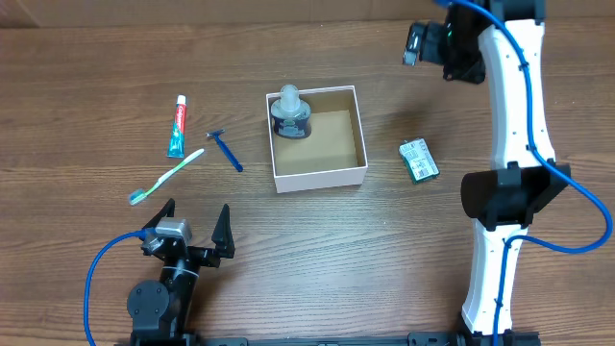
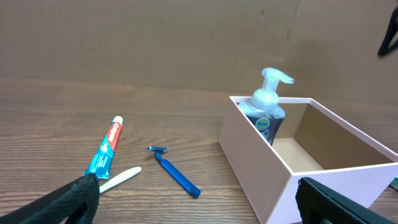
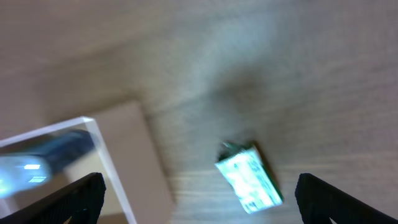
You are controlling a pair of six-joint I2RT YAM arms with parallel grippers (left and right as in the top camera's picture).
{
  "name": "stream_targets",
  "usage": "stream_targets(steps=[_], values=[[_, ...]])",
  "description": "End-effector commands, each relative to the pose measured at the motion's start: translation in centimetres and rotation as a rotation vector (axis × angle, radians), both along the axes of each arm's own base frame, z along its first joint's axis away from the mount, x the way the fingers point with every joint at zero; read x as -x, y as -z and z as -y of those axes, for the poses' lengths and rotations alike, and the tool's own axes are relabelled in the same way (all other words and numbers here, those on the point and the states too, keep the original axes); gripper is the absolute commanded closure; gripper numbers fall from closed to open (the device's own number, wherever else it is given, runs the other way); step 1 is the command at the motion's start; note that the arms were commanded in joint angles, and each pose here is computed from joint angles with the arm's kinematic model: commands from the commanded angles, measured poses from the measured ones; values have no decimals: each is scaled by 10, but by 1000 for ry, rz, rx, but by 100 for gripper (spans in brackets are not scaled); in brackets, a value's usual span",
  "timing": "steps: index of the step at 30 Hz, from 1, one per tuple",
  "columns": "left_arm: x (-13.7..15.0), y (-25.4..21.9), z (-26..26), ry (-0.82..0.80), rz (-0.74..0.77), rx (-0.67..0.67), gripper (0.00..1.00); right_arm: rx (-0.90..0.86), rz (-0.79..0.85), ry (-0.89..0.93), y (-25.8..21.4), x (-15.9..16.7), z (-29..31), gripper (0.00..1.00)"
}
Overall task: Pack container
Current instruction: 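Move the right gripper to the green soap package and grasp it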
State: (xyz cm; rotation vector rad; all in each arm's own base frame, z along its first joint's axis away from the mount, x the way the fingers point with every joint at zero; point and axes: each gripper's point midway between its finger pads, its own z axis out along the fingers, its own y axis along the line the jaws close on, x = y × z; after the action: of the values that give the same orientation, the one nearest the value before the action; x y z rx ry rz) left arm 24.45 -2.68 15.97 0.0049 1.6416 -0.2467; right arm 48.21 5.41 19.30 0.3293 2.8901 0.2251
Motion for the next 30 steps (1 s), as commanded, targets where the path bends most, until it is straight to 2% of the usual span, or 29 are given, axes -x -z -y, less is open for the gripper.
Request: stream_targets(steps=[1,9,13,17,21,26,30], values=[[0,-1,-3,-13,8,-12,0,129,-110,16,30,15,23,1],[0,0,-3,-13,8,-12,0,148,-354,-16,82,63,33,1],[0,-1,-3,-13,8,-12,0,149,-372,-40,70,86,35,1],[0,-1,-3,-13,8,-12,0,145,-322,-91,34,119,35,1],[0,-1,-3,-13,8,-12,0,72,-146,-163,18,124,20,1],[0,0,-3,-13,8,-12,0,82,-43,-258,100,113,11,0],[0,-1,-3,-13,8,-12,0,96,59,-290,110,93,9,0]])
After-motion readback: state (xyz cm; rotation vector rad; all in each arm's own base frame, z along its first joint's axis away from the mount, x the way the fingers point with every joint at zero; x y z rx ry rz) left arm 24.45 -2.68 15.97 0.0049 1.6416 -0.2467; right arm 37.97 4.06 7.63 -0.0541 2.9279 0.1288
